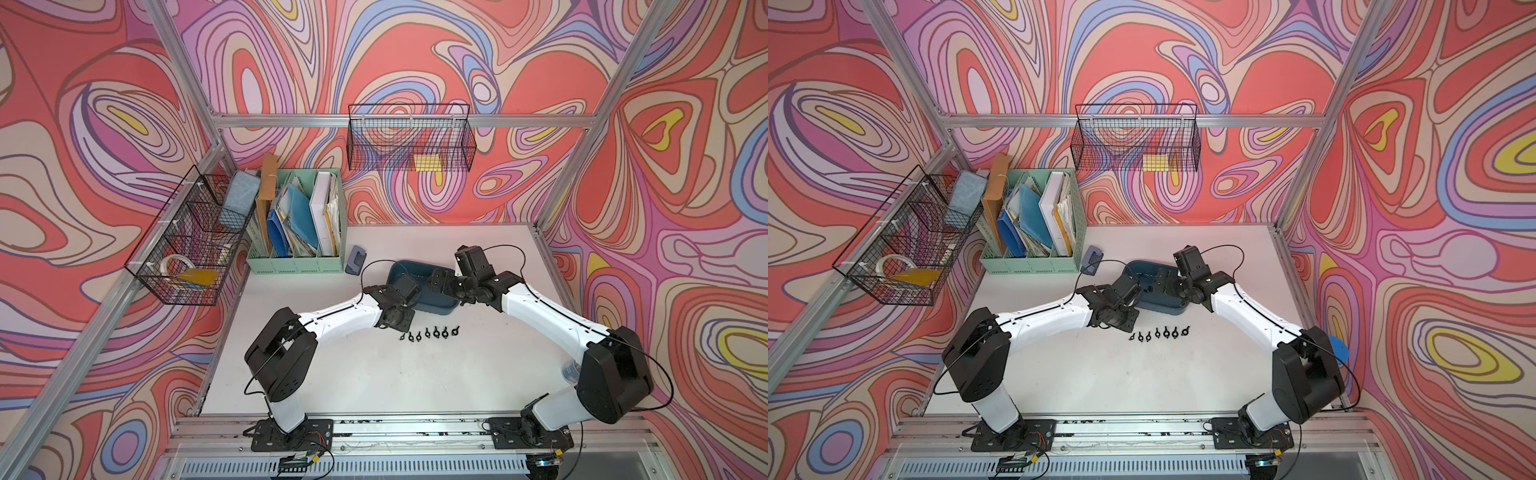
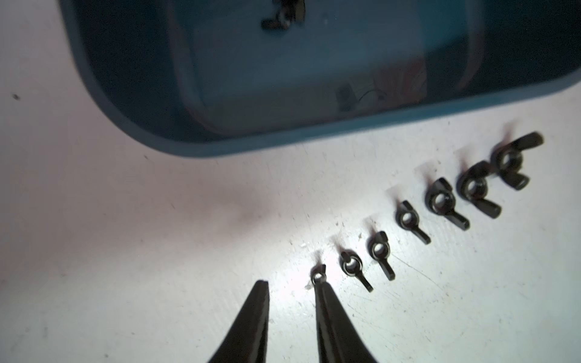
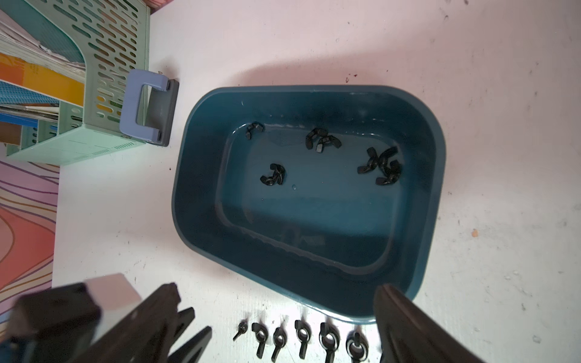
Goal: Take out the wing nut from the storage box
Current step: Pick up the wing nut from the storage box.
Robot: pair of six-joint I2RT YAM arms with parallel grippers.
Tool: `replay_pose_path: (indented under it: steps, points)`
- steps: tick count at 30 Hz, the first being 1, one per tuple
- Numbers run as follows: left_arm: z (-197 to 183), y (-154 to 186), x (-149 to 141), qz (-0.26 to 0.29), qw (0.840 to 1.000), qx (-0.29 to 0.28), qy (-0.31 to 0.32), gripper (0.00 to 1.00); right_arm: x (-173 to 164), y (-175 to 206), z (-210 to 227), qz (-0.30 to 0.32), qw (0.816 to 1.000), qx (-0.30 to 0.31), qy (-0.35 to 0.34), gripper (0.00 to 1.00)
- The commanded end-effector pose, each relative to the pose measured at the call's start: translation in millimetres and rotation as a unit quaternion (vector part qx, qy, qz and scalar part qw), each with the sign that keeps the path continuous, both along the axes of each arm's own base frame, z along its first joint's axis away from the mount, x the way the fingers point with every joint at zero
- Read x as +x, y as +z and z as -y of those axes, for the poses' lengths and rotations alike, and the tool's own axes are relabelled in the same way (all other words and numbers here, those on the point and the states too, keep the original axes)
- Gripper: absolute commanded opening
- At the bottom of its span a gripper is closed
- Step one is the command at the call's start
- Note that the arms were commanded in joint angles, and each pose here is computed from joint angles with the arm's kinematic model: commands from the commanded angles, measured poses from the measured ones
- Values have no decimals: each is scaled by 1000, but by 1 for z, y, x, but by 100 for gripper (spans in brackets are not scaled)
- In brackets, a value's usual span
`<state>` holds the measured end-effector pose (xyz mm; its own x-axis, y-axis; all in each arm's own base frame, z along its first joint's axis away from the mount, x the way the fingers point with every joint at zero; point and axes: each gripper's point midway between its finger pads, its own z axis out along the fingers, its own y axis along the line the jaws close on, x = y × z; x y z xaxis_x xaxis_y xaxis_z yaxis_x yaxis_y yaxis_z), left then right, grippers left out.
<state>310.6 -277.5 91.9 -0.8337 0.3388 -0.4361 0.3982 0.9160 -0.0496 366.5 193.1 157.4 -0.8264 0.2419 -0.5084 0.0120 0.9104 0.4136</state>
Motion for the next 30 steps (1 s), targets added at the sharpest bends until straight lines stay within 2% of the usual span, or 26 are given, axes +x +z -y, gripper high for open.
replay_pose_path:
  steps: [1,8,16,30]
  points:
    - [-9,32,26,26,1000,2,-12,30,10,8,2,18,1000,-11,-5,98]
    - [1,39,88,47,999,-14,-11,28,14,8,1,21,1000,-14,-7,98]
    - [19,13,143,47,999,-21,-15,26,18,9,4,21,999,-26,-14,98]
    - [26,-38,177,32,999,-9,-26,26,30,5,6,13,999,-31,-17,98]
